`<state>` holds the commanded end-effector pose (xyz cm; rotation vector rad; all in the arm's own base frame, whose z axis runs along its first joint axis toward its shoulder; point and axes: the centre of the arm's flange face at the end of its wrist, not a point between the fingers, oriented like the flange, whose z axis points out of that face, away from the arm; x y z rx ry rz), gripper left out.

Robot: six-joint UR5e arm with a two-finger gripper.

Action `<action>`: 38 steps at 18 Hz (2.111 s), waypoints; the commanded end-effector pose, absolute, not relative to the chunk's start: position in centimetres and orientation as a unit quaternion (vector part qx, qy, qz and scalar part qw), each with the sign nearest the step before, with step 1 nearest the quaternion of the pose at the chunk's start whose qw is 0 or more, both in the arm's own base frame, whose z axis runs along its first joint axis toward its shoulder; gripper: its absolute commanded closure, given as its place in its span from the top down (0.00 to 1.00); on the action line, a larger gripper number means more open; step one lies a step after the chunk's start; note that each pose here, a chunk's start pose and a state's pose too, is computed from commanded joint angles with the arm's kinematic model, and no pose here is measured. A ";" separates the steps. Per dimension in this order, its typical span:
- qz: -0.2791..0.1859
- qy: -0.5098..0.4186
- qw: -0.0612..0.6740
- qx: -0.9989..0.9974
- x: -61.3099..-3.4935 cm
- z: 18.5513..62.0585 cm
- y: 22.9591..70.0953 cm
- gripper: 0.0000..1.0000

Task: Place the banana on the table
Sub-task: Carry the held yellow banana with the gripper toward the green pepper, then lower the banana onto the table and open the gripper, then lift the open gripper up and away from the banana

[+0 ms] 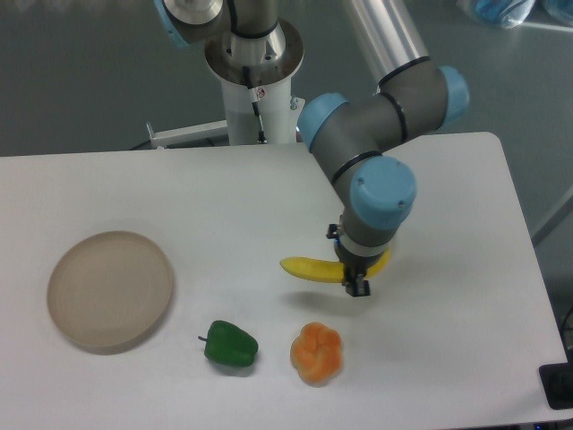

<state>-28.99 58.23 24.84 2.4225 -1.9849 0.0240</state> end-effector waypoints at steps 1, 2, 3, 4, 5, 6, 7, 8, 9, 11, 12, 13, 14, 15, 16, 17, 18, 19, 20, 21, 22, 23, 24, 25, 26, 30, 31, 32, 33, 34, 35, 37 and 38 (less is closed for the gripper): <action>0.010 -0.636 0.005 0.771 -28.5 24.1 58.2 0.00; 0.014 -0.637 0.007 0.771 -28.4 23.4 58.2 0.00; 0.020 -0.639 0.008 0.769 -28.0 22.8 58.1 0.00; 0.026 -0.641 0.010 0.767 -27.8 22.2 57.8 0.00; 0.029 -0.644 0.010 0.764 -27.7 22.0 57.7 0.00; 0.034 -0.645 0.011 0.763 -27.4 21.5 57.6 0.00; 0.041 -0.647 0.012 0.761 -26.8 20.7 57.6 0.00; 0.044 -0.647 0.012 0.761 -26.5 20.5 57.6 0.00; 0.046 -0.647 0.010 0.761 -26.4 20.3 57.6 0.00; 0.047 -0.648 0.010 0.760 -26.3 20.1 57.6 0.00; 0.051 -0.646 0.010 0.761 -26.3 19.8 57.4 0.00; 0.056 -0.647 0.011 0.761 -26.1 19.4 57.1 0.00; 0.056 -0.647 0.011 0.761 -25.9 19.1 56.9 0.00; 0.052 -0.646 0.009 0.762 -25.9 19.0 56.8 0.00; 0.046 -0.646 0.004 0.762 -26.0 18.9 57.0 0.00; 0.046 -0.646 -0.004 0.762 -25.9 18.7 57.1 0.01; 0.047 -0.646 -0.007 0.762 -25.9 18.6 57.2 0.05; 0.048 -0.645 -0.009 0.762 -26.0 18.4 57.2 0.08; 0.049 -0.645 -0.008 0.762 -26.0 18.3 57.2 0.12; 0.050 -0.645 -0.008 0.762 -26.0 18.2 57.3 0.20; 0.050 -0.645 -0.008 0.762 -26.0 18.2 57.3 0.26; 0.051 -0.645 -0.008 0.762 -26.1 18.1 57.4 0.31; 0.047 -0.644 -0.009 0.763 -26.3 18.3 57.6 0.40; 0.044 -0.642 -0.012 0.765 -26.4 18.6 57.8 0.52; 0.043 -0.642 -0.017 0.765 -26.4 18.8 58.0 0.65; 0.017 -0.629 -0.035 0.776 -27.5 21.6 59.1 1.00; 0.008 -0.626 -0.037 0.779 -27.8 22.5 59.3 1.00; -0.004 -0.625 -0.040 0.780 -28.3 23.8 59.7 1.00; -0.017 -0.620 -0.043 0.783 -29.2 25.2 59.8 1.00; -0.030 -0.614 -0.046 0.787 -30.2 26.7 59.7 1.00; -0.038 -0.608 -0.048 0.792 -31.3 27.6 59.3 1.00; -0.058 -0.593 -0.052 0.801 -33.8 29.9 58.5 1.00; -0.066 -0.581 -0.050 0.810 -35.5 30.8 58.1 1.00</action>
